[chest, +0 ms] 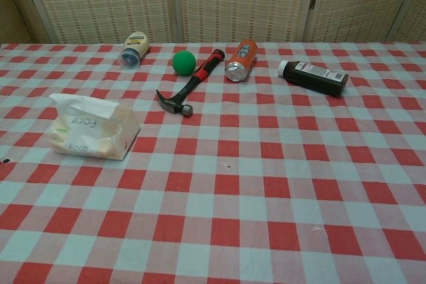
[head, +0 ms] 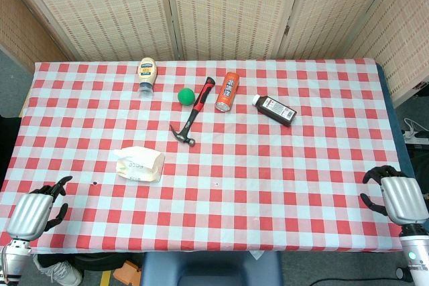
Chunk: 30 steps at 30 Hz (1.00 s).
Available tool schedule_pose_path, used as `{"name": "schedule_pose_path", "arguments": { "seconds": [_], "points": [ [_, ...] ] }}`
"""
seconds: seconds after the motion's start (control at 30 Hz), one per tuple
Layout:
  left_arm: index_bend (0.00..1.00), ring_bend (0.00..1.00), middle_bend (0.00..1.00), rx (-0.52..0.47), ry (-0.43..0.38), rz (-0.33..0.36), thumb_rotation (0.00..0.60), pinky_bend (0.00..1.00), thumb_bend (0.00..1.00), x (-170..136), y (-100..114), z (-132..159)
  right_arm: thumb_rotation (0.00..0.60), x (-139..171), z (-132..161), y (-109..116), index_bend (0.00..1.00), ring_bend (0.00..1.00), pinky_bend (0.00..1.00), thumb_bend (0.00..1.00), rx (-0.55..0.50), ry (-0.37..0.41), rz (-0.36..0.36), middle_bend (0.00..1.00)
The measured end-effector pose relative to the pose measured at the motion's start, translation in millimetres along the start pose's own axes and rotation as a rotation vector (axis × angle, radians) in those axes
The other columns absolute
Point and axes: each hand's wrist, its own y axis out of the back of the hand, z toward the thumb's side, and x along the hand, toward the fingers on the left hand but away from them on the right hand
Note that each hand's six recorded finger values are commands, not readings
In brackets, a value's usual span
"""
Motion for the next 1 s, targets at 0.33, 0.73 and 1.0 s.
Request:
{"name": "schedule_pose_path", "arguments": {
  "seconds": [0.33, 0.73, 1.0],
  "points": [
    [0.17, 0.50, 0.52, -0.006, -0.041, 0.032, 0.600, 0.63, 0.47, 5.7, 0.5, 9.8, 0.600, 3.1, 1.0, 1.2, 0.51, 0.28, 0.44, 0.19, -0.008, 0.006, -0.010, 0.40],
    [0.21, 0.79, 0.74, 0.086, -0.250, 0.144, 0.600, 0.90, 0.47, 75.4, -4.6, 65.5, 0.600, 6.8, 1.4, 2.8, 0.51, 0.28, 0.44, 0.19, -0.021, 0.024, -0.004, 0.40],
    [0.20, 0.79, 0.74, 0.059, -0.315, 0.086, 0.600, 0.90, 0.47, 116.4, -34.2, 105.3, 0.600, 6.5, 1.2, 1.7, 0.51, 0.28, 0.44, 0.19, -0.019, 0.023, 0.007, 0.40]
  ]
}}
